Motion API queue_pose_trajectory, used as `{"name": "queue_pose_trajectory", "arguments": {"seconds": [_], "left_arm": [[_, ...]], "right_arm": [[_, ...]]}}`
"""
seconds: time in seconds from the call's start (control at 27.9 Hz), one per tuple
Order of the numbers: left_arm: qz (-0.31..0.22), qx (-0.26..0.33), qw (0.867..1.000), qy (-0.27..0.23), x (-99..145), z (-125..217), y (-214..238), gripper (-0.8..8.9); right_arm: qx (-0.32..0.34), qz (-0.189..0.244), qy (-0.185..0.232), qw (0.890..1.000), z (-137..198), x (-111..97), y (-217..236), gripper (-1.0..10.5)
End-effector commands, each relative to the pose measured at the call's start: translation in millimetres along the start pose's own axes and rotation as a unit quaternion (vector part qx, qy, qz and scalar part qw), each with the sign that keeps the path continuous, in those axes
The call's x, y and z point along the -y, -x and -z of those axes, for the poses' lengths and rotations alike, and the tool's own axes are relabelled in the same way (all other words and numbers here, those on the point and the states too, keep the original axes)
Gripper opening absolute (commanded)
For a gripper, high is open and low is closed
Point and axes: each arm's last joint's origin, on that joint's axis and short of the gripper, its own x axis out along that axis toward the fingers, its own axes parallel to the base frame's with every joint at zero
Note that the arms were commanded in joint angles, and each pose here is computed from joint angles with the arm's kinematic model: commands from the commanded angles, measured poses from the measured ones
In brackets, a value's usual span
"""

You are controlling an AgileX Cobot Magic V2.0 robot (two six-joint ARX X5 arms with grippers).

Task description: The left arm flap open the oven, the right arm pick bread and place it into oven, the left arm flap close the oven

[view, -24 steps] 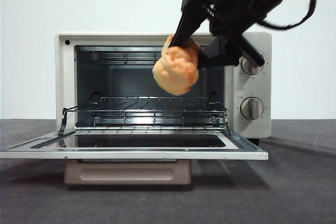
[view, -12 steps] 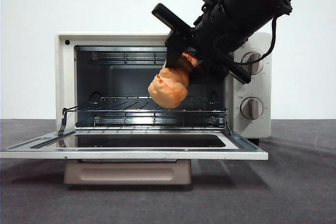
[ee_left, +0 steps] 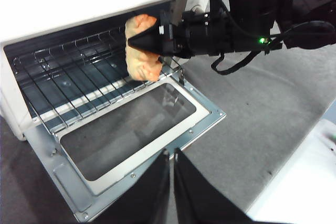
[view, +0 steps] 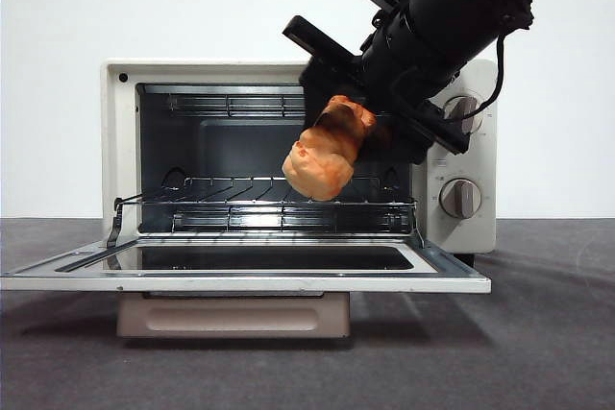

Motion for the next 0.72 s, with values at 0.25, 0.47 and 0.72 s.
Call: {"name": "queue_pose_trajectory", "arguments": {"seconds": [0.25,0.47,0.72], "left_arm": [[0.003,0.011,1.000,-0.003,2,-5,4,0.16],[0.003,0.011,1.000,-0.001,2,-5,4,0.16],[0.003,0.011,1.000,0.006,2,-6,4,0.16]], "right_arm": [[0.000,-0.016,0.012,1.000,-1,-9,1,4.3],[0.010,-0.028,0.022,0.999,-10,-17,14,4.4],[0.004,-0.025,0.022,0.999,-13,-18,21,4.9]]}}
